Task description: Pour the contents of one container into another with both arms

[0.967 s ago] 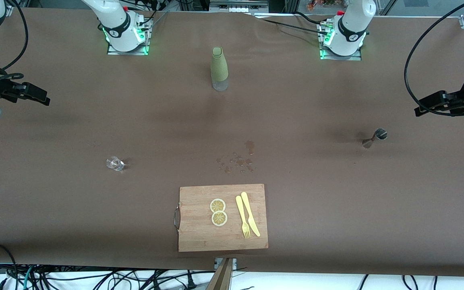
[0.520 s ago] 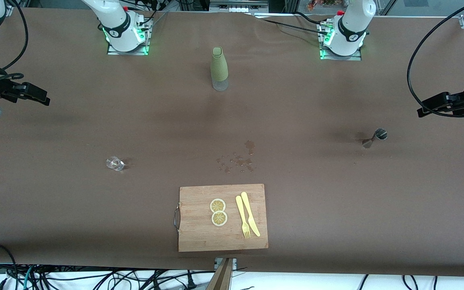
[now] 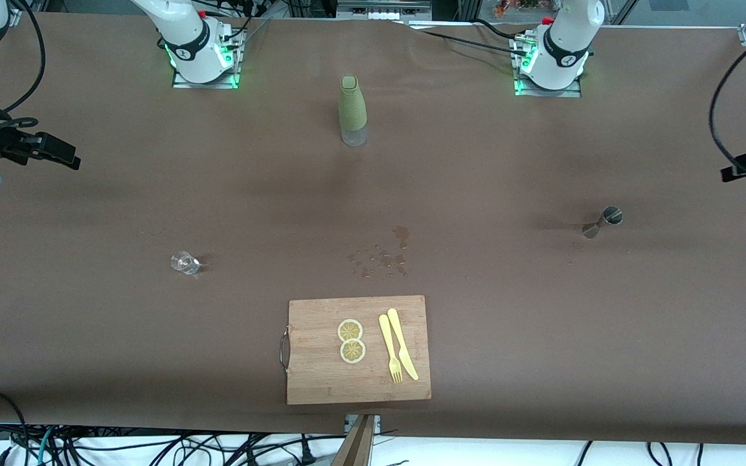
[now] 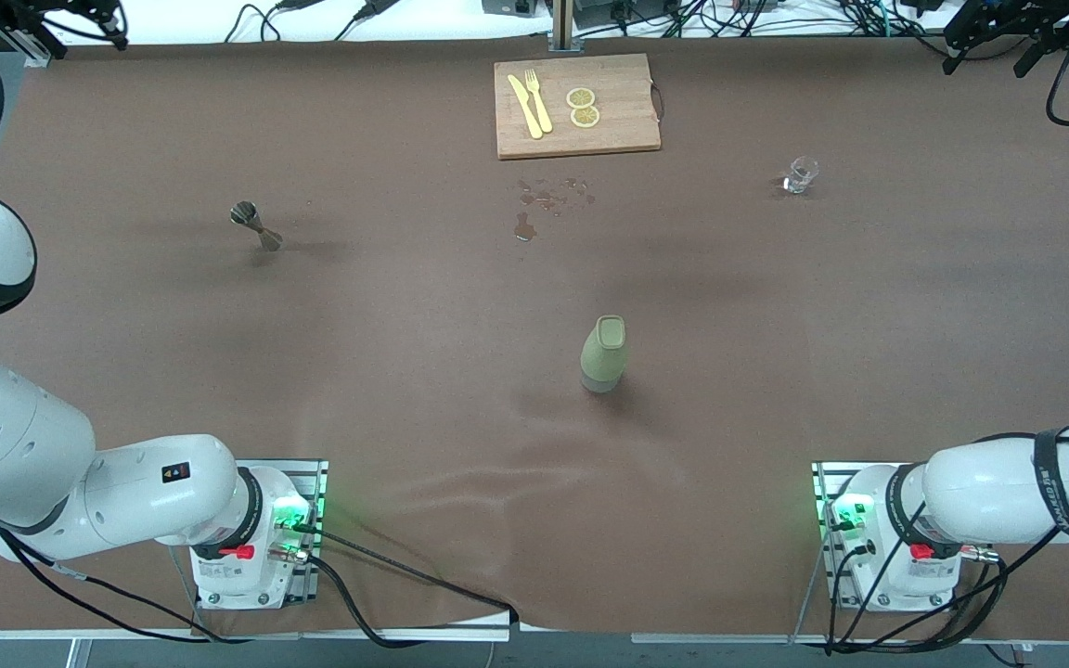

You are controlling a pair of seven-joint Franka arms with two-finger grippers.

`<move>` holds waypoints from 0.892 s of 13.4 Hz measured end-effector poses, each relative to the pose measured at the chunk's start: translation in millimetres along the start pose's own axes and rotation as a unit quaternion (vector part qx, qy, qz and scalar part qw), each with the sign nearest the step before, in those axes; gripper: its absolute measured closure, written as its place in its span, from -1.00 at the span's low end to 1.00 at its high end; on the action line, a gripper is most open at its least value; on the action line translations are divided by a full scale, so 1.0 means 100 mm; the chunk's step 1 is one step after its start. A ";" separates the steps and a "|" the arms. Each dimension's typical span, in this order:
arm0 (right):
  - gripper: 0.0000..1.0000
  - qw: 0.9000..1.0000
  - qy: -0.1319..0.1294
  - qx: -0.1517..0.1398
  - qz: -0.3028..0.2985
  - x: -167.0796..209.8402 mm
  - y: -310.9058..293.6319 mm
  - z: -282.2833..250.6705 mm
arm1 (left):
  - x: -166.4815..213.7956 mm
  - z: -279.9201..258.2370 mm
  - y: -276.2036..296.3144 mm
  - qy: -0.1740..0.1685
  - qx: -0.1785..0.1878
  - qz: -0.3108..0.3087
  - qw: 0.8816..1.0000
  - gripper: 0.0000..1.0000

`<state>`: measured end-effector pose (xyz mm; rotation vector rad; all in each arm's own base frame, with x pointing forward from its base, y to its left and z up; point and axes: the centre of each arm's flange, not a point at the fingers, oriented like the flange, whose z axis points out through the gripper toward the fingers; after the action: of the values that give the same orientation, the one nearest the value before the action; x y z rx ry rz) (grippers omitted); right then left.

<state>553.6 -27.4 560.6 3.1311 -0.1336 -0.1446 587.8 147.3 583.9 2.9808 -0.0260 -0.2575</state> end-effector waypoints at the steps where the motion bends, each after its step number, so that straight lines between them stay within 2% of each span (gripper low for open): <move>1: -1.00 1.000 0.000 0.000 0.000 0.00 0.00 0.00 | -0.03 0.00 -0.13 0.000 -0.004 0.017 1.000 -1.00; 3: -1.00 1.000 -0.001 0.000 0.000 0.00 0.00 0.01 | -0.11 -0.01 -0.37 0.010 -0.029 0.071 0.997 -1.00; 6: -1.00 1.000 -0.013 0.002 -0.023 0.04 -0.01 0.10 | -0.36 0.08 -1.08 0.040 -0.099 0.137 0.985 -1.00; 9: -1.00 0.997 -0.026 0.032 -0.070 0.11 0.11 0.25 | -0.57 0.42 -1.72 0.089 -0.173 0.190 0.962 -1.00; 12: -1.00 0.983 -0.036 0.054 -0.174 0.15 0.61 0.42 | -0.70 0.98 -2.20 0.142 -0.235 0.247 0.929 -1.00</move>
<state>559.5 -89.7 518.1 3.2270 0.4219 -0.2596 502.6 352.6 467.1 2.4013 -0.5830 0.2040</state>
